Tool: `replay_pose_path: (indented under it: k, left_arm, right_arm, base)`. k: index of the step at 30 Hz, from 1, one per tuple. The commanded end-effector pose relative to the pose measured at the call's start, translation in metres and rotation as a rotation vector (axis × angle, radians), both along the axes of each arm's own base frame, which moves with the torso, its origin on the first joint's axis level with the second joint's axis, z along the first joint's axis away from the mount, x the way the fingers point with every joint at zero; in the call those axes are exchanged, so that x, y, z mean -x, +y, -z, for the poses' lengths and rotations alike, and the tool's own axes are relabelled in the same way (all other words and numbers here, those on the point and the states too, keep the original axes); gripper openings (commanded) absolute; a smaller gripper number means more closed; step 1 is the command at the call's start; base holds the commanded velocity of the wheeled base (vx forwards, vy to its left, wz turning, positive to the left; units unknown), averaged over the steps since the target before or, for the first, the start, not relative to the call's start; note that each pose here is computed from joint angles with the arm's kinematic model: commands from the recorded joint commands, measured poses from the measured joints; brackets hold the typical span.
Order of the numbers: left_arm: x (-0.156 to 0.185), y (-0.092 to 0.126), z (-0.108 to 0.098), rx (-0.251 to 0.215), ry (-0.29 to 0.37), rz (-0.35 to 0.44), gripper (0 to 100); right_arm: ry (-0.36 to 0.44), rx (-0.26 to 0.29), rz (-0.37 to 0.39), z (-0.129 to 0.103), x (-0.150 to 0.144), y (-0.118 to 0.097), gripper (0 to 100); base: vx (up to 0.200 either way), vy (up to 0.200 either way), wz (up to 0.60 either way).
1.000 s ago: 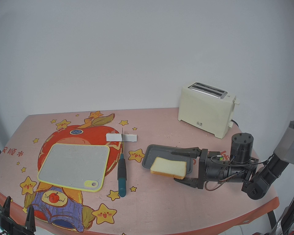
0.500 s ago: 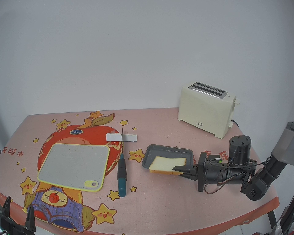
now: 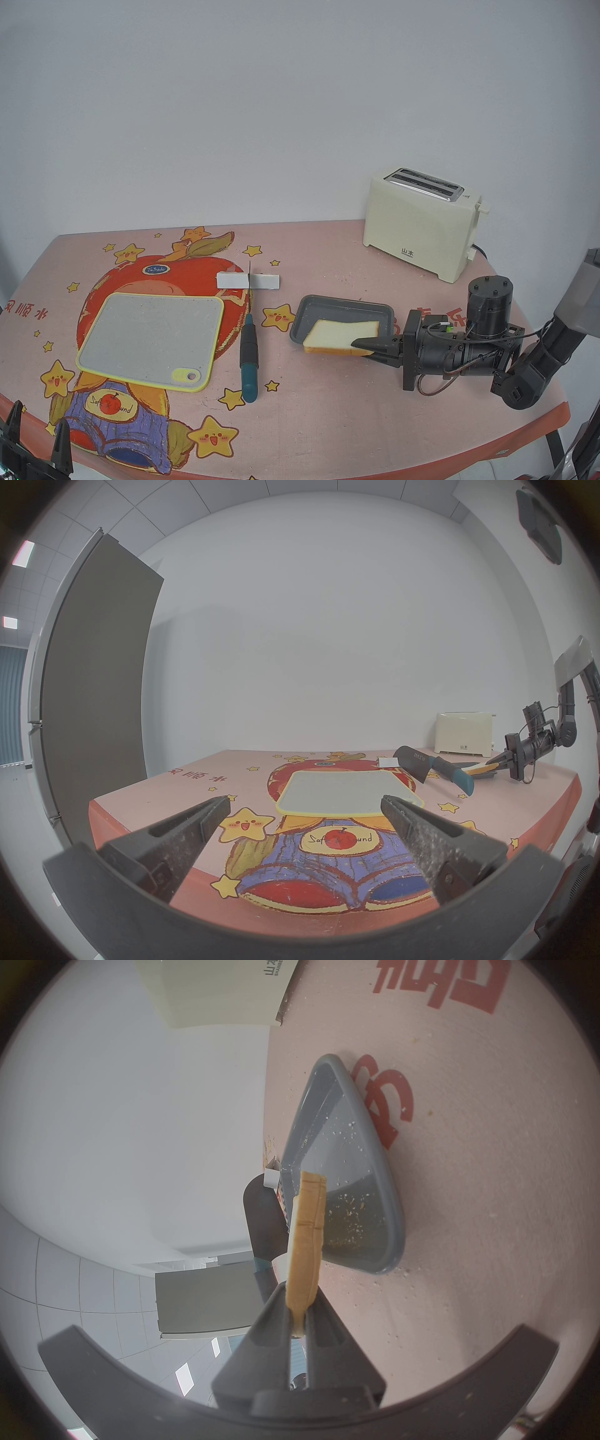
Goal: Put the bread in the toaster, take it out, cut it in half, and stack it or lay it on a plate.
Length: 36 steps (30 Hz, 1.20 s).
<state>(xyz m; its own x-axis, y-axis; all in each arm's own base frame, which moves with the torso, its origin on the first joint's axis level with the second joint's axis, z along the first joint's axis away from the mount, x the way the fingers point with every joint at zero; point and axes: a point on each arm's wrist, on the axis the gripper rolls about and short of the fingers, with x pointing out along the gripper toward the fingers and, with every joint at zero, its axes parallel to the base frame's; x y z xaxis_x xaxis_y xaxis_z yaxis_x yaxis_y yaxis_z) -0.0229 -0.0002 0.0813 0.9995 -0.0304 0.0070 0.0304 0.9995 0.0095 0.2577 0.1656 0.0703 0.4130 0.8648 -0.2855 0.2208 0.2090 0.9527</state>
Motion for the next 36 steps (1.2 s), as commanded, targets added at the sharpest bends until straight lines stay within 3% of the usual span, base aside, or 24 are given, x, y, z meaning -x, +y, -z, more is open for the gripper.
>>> replay_pose_path:
  k: [1, 6, 9, 17, 21, 25, 26, 27, 28, 30, 32, 36]
  left_arm:
    - [0.0, 0.0, 0.005, 0.0, 0.001, 0.0, 100]
    - [0.0, 0.0, 0.005, 0.0, 0.001, 0.0, 100]
    - [0.0, 0.0, 0.005, 0.0, 0.001, 0.0, 100]
    - [0.0, 0.0, 0.005, 0.0, 0.001, 0.0, 100]
    - [0.0, 0.0, 0.005, 0.0, 0.001, 0.0, 100]
    - [0.0, 0.0, 0.005, 0.0, 0.001, 0.0, 100]
    - [0.0, 0.0, 0.005, 0.0, 0.001, 0.0, 100]
    - [0.0, 0.0, 0.005, 0.0, 0.001, 0.0, 100]
    - [0.0, 0.0, 0.005, 0.0, 0.001, 0.0, 100]
    - [0.0, 0.0, 0.005, 0.0, 0.001, 0.0, 100]
    - [0.0, 0.0, 0.005, 0.0, 0.001, 0.0, 100]
    - [0.0, 0.0, 0.005, 0.0, 0.001, 0.0, 100]
  right_arm:
    - [-0.049, -0.028, -0.001, -0.018, 0.003, -0.001, 0]
    - [-0.101, -0.055, 0.001, -0.034, 0.005, -0.003, 0]
    - [-0.165, -0.091, 0.004, -0.056, 0.008, -0.006, 0]
    - [-0.213, -0.077, -0.007, -0.063, 0.008, -0.005, 0]
    - [-0.357, -0.004, -0.033, -0.063, 0.011, -0.007, 0]
    - [-0.496, 0.084, -0.006, -0.064, 0.011, -0.004, 0]
    - [-0.496, 0.084, -0.006, -0.064, 0.011, -0.004, 0]
    - [-0.58, 0.15, -0.01, -0.061, 0.012, -0.003, 0]
    - [-0.603, 0.166, -0.01, -0.061, 0.012, -0.003, 0]
    - [-0.749, 0.311, -0.04, -0.047, 0.013, -0.004, 0]
    - [-0.834, 0.371, -0.059, -0.041, 0.014, -0.005, 0]
    - [-1.018, 0.405, -0.057, -0.04, 0.018, -0.008, 0]
  base:
    - [0.0, 0.0, 0.0]
    - [0.0, 0.0, 0.0]
    - [0.0, 0.0, 0.0]
    - [0.0, 0.0, 0.0]
    - [0.0, 0.0, 0.0]
    - [0.0, 0.0, 0.0]
    - [0.0, 0.0, 0.0]
    - [0.0, 0.0, 0.0]
    - [0.0, 0.0, 0.0]
    - [0.0, 0.0, 0.0]
    - [0.0, 0.0, 0.0]
    - [0.0, 0.0, 0.0]
